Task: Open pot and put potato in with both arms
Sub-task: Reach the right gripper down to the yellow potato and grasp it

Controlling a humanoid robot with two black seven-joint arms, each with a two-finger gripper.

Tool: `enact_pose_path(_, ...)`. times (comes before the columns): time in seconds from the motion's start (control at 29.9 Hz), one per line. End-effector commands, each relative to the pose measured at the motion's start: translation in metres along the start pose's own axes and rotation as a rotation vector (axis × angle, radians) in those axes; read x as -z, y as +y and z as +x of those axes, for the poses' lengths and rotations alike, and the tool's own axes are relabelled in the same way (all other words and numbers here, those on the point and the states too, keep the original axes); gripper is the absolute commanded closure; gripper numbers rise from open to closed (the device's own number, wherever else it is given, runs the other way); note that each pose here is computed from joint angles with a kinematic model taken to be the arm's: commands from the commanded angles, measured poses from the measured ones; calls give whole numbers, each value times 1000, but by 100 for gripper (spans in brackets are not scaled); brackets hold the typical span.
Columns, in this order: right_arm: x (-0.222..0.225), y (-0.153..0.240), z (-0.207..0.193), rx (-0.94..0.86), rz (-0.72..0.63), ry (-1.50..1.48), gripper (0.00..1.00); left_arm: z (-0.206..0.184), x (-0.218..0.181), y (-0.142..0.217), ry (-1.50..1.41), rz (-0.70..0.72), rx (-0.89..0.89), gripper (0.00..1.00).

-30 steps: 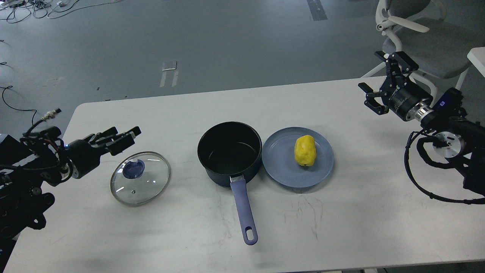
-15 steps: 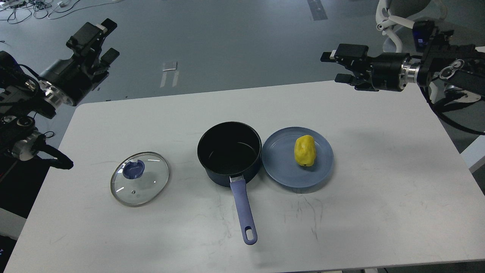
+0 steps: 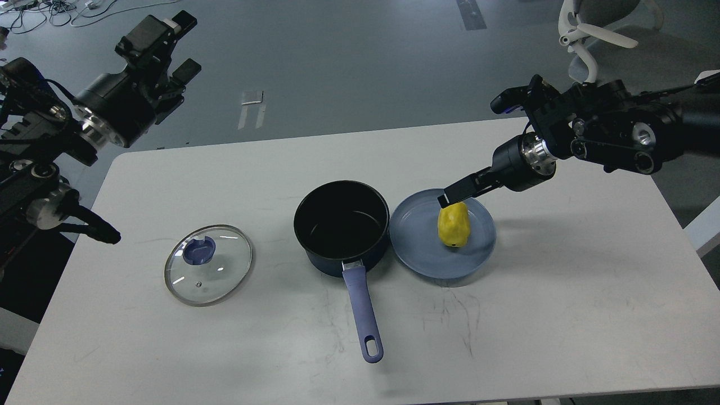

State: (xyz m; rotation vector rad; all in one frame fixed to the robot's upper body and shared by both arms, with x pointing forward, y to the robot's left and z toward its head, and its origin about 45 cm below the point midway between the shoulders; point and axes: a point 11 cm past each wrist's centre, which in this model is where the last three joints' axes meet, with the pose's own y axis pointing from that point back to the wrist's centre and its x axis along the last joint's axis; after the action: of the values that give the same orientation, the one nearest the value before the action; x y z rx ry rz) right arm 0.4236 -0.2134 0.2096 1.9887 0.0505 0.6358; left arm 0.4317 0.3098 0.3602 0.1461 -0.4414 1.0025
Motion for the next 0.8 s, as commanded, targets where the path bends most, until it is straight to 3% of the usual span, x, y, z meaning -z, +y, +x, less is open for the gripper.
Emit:
enact_pose_path(0.0, -2, -5, -1, 20, -25, 19, 0, -3, 1, 0, 4, 3, 8, 3)
enact_pose_path(0.77, 0, -37, -10, 54, -47, 41, 0, -8, 0, -4, 13, -4, 16, 3)
